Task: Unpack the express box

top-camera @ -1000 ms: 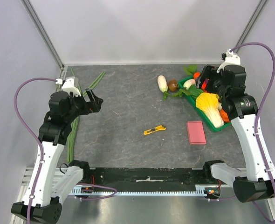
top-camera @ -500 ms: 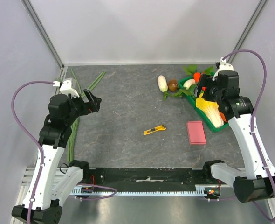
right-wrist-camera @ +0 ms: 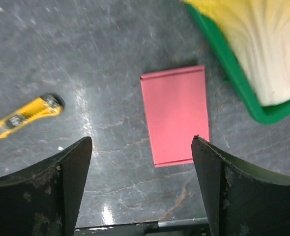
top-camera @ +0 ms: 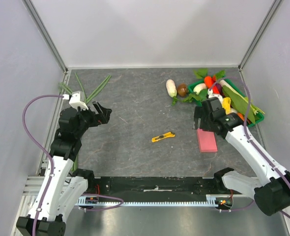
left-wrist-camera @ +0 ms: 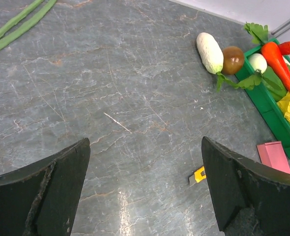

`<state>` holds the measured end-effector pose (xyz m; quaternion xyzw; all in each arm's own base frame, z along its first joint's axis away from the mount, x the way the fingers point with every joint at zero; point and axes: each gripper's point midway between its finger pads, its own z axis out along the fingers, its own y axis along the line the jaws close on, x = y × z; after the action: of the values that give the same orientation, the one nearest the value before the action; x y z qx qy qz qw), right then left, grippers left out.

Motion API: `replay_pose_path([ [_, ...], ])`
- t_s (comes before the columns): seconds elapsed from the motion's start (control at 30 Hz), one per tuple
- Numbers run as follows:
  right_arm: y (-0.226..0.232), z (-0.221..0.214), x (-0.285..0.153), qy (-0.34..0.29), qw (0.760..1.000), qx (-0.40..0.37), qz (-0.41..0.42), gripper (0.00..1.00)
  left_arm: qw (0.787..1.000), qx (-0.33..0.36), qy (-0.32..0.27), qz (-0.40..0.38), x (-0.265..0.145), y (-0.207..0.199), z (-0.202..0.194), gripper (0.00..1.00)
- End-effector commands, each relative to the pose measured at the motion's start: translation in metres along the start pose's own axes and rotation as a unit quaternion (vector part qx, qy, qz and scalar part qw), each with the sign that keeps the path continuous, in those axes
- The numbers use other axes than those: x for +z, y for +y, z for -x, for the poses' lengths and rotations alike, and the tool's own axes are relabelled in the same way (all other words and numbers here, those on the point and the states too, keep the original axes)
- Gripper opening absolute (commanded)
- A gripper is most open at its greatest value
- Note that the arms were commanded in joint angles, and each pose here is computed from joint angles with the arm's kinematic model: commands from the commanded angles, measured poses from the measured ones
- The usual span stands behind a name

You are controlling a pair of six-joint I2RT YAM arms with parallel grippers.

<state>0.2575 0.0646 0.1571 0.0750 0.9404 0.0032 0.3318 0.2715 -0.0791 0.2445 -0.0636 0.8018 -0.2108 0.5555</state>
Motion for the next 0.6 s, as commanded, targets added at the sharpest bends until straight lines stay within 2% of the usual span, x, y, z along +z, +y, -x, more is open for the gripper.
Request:
replay_pose_path([
  [0.0, -0.016, -0.024, 0.015, 0.006, 0.997, 0.019, -0.076, 0.91, 0.999, -0.010, -0.035, -0.033, 0.009, -0.014, 0.019, 1.00],
  [0.1, -0.031, -0.033, 0.029, 0.009, 0.992, 0.010, -0.122, 0.98, 0.999, -0.005, -0.017, -0.045, 0.015, -0.017, 0.015, 0.99],
  [0.17, -0.037, -0.042, 0.038, 0.018, 0.990, -0.008, -0.138, 0.98, 0.999, -0.001, -0.010, -0.050, 0.018, -0.019, 0.013, 0.98],
  [0.33, -0.021, -0.050, 0.062, 0.027, 0.995, -0.035, -0.093, 0.98, 0.999, 0.003, -0.008, -0.043, 0.021, -0.017, 0.015, 0.98],
  [0.57, -0.022, -0.060, 0.085, 0.062, 0.993, -0.046, -0.089, 0.98, 0.999, 0.010, -0.010, -0.042, 0.023, -0.016, 0.018, 0.98],
])
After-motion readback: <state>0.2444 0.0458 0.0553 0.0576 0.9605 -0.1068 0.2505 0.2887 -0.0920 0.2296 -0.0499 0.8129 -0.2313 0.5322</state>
